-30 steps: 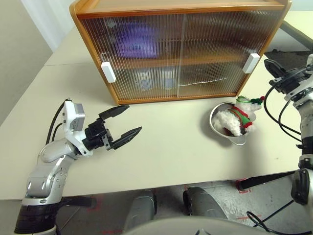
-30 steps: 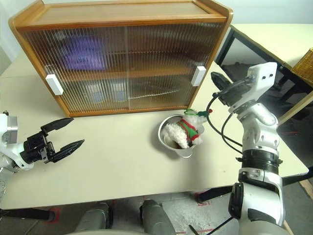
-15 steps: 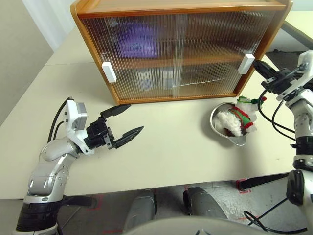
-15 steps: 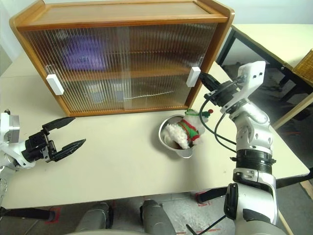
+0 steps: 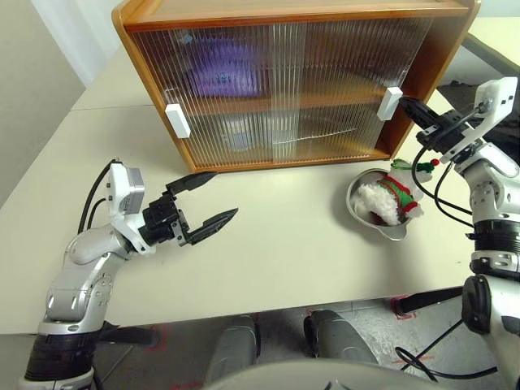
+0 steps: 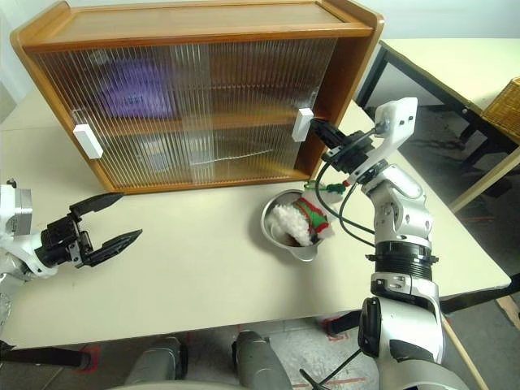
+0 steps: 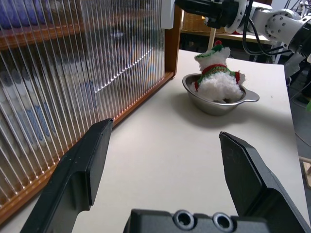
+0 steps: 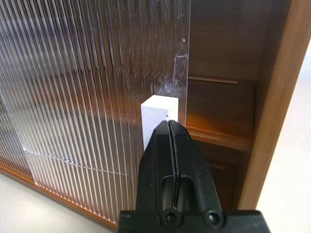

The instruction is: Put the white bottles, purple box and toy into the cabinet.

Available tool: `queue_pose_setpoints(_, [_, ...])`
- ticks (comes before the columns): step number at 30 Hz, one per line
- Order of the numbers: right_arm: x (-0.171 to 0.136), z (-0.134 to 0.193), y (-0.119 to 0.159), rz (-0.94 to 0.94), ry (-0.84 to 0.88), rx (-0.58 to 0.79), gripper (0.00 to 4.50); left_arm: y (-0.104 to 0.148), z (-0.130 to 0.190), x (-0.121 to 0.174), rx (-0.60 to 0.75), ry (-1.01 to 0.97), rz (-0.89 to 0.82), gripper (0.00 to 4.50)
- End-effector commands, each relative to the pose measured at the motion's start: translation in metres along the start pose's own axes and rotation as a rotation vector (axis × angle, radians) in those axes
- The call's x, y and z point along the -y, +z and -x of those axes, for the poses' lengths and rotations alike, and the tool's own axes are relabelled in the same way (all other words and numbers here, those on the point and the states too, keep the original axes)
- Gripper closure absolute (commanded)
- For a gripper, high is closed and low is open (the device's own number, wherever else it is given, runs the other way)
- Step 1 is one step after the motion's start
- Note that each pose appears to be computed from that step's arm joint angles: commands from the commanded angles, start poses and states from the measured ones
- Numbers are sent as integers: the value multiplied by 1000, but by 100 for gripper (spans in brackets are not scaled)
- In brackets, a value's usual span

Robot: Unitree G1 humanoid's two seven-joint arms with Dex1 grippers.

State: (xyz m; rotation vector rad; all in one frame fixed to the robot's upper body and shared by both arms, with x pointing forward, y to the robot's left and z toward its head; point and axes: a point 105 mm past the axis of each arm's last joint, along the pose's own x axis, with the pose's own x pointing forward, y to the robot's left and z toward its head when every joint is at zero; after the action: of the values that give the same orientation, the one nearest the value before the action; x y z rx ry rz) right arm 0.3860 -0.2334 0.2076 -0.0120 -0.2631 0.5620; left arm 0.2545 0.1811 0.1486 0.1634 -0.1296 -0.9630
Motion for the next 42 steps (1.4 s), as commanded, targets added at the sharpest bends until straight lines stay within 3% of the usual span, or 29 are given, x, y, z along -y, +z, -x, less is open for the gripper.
queue_pose_setpoints(1, [-3,2,-2,-6,19,-15,446,-2,1,2,-19,-6,-7,0])
queue_pose_setpoints(16, [-11,-7,-7,-21,36,-13,446,-5,0,3,-23,-24,-5,0])
queue_pose_setpoints(42, [-60,-45,-6,-133,190,53,446,-7,1,5,-33,-21,0,0])
